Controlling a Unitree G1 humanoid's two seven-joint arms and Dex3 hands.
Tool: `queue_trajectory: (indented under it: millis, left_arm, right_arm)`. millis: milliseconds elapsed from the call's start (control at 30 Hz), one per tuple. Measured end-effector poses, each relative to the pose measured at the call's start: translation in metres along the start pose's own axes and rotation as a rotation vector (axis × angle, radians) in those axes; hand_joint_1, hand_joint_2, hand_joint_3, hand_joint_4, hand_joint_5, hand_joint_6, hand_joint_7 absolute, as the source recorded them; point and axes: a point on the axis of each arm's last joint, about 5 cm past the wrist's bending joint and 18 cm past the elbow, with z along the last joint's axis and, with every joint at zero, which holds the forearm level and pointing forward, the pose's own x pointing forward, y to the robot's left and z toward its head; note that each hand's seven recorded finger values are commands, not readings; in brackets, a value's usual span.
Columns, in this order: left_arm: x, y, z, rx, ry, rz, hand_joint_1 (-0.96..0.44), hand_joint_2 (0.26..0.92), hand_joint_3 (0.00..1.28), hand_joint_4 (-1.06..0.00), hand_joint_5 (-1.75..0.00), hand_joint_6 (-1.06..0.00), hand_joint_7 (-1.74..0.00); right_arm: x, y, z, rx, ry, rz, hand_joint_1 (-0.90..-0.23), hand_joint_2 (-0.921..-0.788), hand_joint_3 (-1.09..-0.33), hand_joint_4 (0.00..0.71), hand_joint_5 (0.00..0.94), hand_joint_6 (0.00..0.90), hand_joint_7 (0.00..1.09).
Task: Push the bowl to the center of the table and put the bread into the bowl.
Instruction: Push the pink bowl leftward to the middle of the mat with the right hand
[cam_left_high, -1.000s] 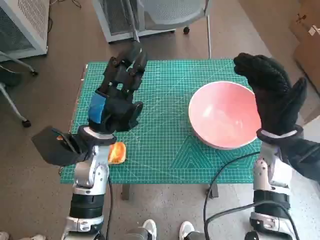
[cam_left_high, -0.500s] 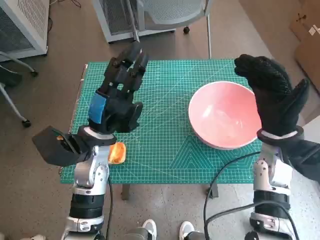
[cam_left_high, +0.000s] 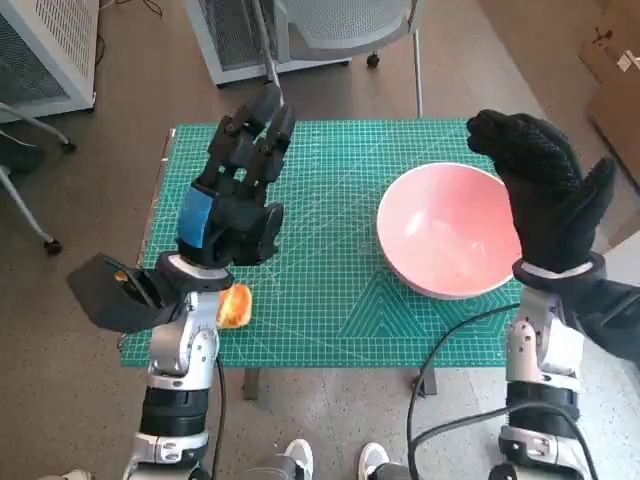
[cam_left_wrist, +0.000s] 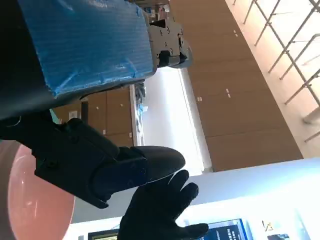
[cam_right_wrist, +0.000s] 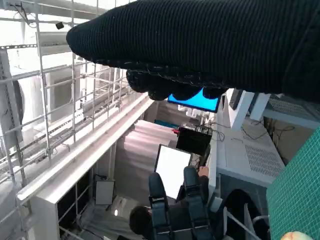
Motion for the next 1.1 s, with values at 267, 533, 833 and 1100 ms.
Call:
queue_trajectory:
  millis: [267,533,833,1100]
  left_arm:
    - [-0.001,0.002,-0.003,-0.005,0.014,0.009,-0.52,0.634,0.78,0.00,0.00,0.00,-0.40]
    - [0.000,0.003,-0.001,0.000,0.009,0.013,-0.52,0.635,0.78,0.00,0.00,0.00,-0.40]
    - [0.000,0.004,-0.001,0.004,0.006,0.022,-0.52,0.636,0.78,0.00,0.00,0.00,-0.39]
    - [0.000,0.005,0.000,0.009,0.007,0.031,-0.49,0.633,0.78,0.00,0.00,0.00,-0.39]
  right_arm:
    - [0.0010,0.000,0.000,0.005,0.010,0.001,-0.729,-0.921,-0.590,0.257,0.002,0.406,0.01]
    - [-0.0005,-0.006,0.000,-0.011,0.017,-0.014,-0.696,-0.921,-0.598,0.256,0.000,0.403,0.00]
    - [-0.0106,-0.043,-0.003,-0.113,0.059,-0.141,-0.620,-0.921,-0.673,0.242,0.000,0.358,0.00]
    - [-0.0185,-0.070,-0.006,-0.145,0.175,-0.304,-0.618,-0.921,-0.705,0.203,0.000,0.353,0.00]
